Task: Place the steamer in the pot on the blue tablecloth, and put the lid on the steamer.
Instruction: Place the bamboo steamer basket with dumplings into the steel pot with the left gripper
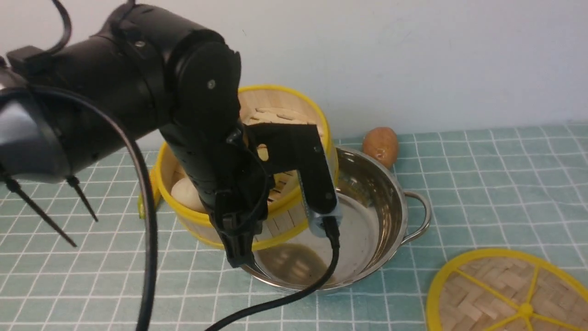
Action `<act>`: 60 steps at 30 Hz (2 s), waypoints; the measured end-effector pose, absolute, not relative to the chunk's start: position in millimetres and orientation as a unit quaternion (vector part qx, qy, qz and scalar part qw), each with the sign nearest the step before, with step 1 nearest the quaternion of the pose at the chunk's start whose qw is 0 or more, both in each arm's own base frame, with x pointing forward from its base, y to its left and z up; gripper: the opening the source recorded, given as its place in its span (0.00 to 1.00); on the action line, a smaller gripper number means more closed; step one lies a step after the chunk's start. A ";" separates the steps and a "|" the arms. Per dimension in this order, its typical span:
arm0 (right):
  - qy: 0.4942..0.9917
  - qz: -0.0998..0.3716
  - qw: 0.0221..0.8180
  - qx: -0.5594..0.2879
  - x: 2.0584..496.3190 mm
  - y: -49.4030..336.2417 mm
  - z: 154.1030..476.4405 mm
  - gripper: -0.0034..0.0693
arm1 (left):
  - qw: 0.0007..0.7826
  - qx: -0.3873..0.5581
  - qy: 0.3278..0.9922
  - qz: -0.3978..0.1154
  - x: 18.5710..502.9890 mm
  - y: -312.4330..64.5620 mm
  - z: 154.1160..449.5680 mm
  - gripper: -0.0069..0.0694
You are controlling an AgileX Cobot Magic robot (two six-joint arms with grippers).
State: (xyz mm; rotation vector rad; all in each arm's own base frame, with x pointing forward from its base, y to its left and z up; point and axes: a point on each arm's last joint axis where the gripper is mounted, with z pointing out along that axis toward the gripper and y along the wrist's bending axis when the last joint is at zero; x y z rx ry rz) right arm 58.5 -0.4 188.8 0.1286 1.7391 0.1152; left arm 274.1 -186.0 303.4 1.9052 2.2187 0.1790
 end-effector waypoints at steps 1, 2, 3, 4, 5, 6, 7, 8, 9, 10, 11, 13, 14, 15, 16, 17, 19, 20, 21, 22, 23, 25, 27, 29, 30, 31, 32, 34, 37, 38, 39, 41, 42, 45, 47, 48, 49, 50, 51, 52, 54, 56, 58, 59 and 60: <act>0.763 0.051 0.642 0.056 58.5 -0.4 188.8 0.38 | 0.103 0.656 0.745 0.063 275.5 -188.0 299.8 0.16; 0.763 0.051 0.642 0.056 58.5 -0.4 188.8 0.38 | 0.101 0.665 0.737 0.064 277.1 -190.7 296.1 0.16; 0.763 0.051 0.642 0.056 58.5 -0.4 188.8 0.38 | 0.100 0.675 0.728 0.065 278.1 -193.8 292.7 0.16; 0.763 0.051 0.642 0.056 58.5 -0.4 188.8 0.38 | 0.099 0.684 0.720 0.065 279.3 -197.4 288.6 0.16; 0.763 0.051 0.642 0.056 58.5 -0.4 188.8 0.38 | 0.100 0.687 0.716 0.065 279.5 -198.7 288.0 0.16; 0.763 0.051 0.642 0.056 58.5 -0.4 188.8 0.38 | 0.102 0.694 0.710 0.065 280.7 -203.0 283.8 0.16; 0.763 0.051 0.642 0.056 58.5 -0.4 188.8 0.38 | 0.104 0.699 0.705 0.065 281.5 -206.8 280.6 0.16; 0.763 0.051 0.642 0.056 58.5 -0.4 188.8 0.38 | 0.106 0.704 0.699 0.065 282.2 -210.4 277.6 0.16; 0.763 0.051 0.642 0.056 58.5 -0.4 188.8 0.38 | 0.108 0.707 0.695 0.065 282.6 -214.0 274.6 0.16; 0.763 0.051 0.642 0.056 58.5 -0.4 188.8 0.38 | 0.108 0.713 0.690 0.065 283.0 -218.5 270.4 0.16; 0.763 0.051 0.642 0.056 58.5 -0.4 188.8 0.38 | 0.108 0.715 0.688 0.065 283.4 -220.0 268.9 0.16; 0.763 0.051 0.642 0.056 58.5 -0.4 188.8 0.38 | 0.107 0.719 0.683 0.068 284.7 -224.1 263.4 0.16; 0.763 0.051 0.642 0.056 58.5 -0.4 188.8 0.38 | 0.105 0.721 0.681 0.072 286.2 -225.3 260.3 0.16; 0.763 0.051 0.642 0.056 58.5 -0.4 188.8 0.38 | 0.102 0.723 0.679 0.076 287.8 -226.1 257.0 0.16; 0.763 0.051 0.642 0.056 58.5 -0.4 188.8 0.38 | 0.100 0.725 0.677 0.081 290.1 -226.8 253.2 0.16; 0.763 0.051 0.642 0.056 58.5 -0.4 188.8 0.38 | 0.097 0.726 0.676 0.084 291.8 -227.5 249.7 0.16; 0.763 0.051 0.642 0.056 58.5 -0.4 188.8 0.38 | 0.092 0.727 0.675 0.086 293.9 -228.6 244.2 0.16; 0.763 0.051 0.642 0.056 58.5 -0.4 188.8 0.38 | 0.091 0.728 0.675 0.086 294.4 -229.1 242.5 0.16; 0.763 0.051 0.642 0.056 58.5 -0.4 188.8 0.38 | 0.089 0.728 0.675 0.086 294.8 -229.4 241.2 0.16; 0.763 0.051 0.642 0.056 58.5 -0.4 188.8 0.38 | 0.087 0.728 0.675 0.084 295.2 -230.2 239.0 0.16; 0.763 0.051 0.642 0.056 58.5 -0.4 188.8 0.38 | 0.085 0.727 0.676 0.080 295.7 -231.3 236.0 0.16; 0.763 0.051 0.642 0.056 58.5 -0.4 188.8 0.38 | 0.082 0.727 0.678 0.075 296.0 -232.6 232.9 0.16; 0.763 0.051 0.642 0.056 58.5 -0.4 188.8 0.38 | 0.079 0.726 0.680 0.069 297.2 -234.9 226.9 0.16; 0.763 0.051 0.642 0.056 58.5 -0.4 188.8 0.38 | 0.079 0.725 0.681 0.064 297.8 -236.6 223.6 0.16; 0.763 0.051 0.642 0.056 58.5 -0.4 188.8 0.38 | 0.079 0.725 0.681 0.063 298.3 -237.1 222.2 0.16; 0.763 0.051 0.642 0.056 58.5 -0.4 188.8 0.38 | 0.079 0.725 0.682 0.062 298.7 -237.6 220.6 0.16; 0.763 0.051 0.642 0.056 58.5 -0.4 188.8 0.38 | 0.078 0.725 0.682 0.061 298.8 -237.9 219.8 0.16; 0.763 0.051 0.642 0.056 58.5 -0.4 188.8 0.38 | 0.076 0.725 0.682 0.061 299.7 -238.7 216.5 0.16; 0.763 0.051 0.642 0.056 58.5 -0.4 188.8 0.38 | 0.067 0.726 0.682 0.059 301.4 -240.2 208.1 0.16; 0.763 0.051 0.642 0.056 58.5 -0.4 188.8 0.38 | 0.067 0.726 0.682 0.059 301.6 -240.4 207.7 0.16; 0.763 0.051 0.642 0.056 58.5 -0.4 188.8 0.38 | 0.063 0.726 0.682 0.059 302.0 -240.7 204.9 0.16; 0.763 0.051 0.642 0.056 58.5 -0.4 188.8 0.38 | 0.062 0.726 0.682 0.058 302.5 -241.3 202.9 0.16; 0.763 0.051 0.642 0.056 58.5 -0.4 188.8 0.38 | 0.063 0.726 0.682 0.058 302.9 -241.7 202.0 0.16; 0.763 0.051 0.642 0.056 58.5 -0.4 188.8 0.38 | 0.072 0.722 0.686 0.058 304.0 -242.9 201.8 0.16; 0.763 0.051 0.642 0.056 58.5 -0.4 188.8 0.38 | 0.074 0.717 0.691 0.057 304.3 -243.2 201.8 0.18; 0.763 0.051 0.642 0.056 58.5 -0.4 188.8 0.38 | 0.074 0.715 0.693 0.058 304.4 -242.9 201.8 0.20; 0.763 0.051 0.642 0.056 58.5 -0.4 188.8 0.38 | 0.070 0.715 0.694 0.058 303.9 -242.5 201.8 0.22; 0.763 0.051 0.642 0.056 58.5 -0.4 188.8 0.38 | 0.066 0.715 0.694 0.058 303.4 -242.0 201.7 0.24; 0.763 0.051 0.642 0.056 58.5 -0.4 188.8 0.38 | 0.066 0.714 0.694 0.059 303.6 -241.9 202.1 0.25; 0.763 0.051 0.642 0.056 58.5 -0.4 188.8 0.38 | 0.059 0.714 0.695 0.059 302.7 -241.0 201.9 0.32; 0.763 0.051 0.642 0.056 58.5 -0.4 188.8 0.38 | 0.056 0.714 0.695 0.060 302.5 -240.6 202.0 0.37; 0.763 0.051 0.642 0.056 58.5 -0.4 188.8 0.38 | 0.059 0.713 0.696 0.064 303.8 -240.8 203.7 0.50; 0.763 0.051 0.642 0.056 58.5 -0.4 188.8 0.38 | 0.060 0.712 0.696 0.065 304.0 -240.7 204.3 0.56; 0.763 0.051 0.642 0.056 58.5 -0.4 188.8 0.38 | 0.062 0.710 0.698 0.066 304.0 -240.4 205.3 0.63; 0.763 0.051 0.642 0.056 58.5 -0.4 188.8 0.38 | 0.063 0.708 0.700 0.066 303.9 -240.3 206.3 0.65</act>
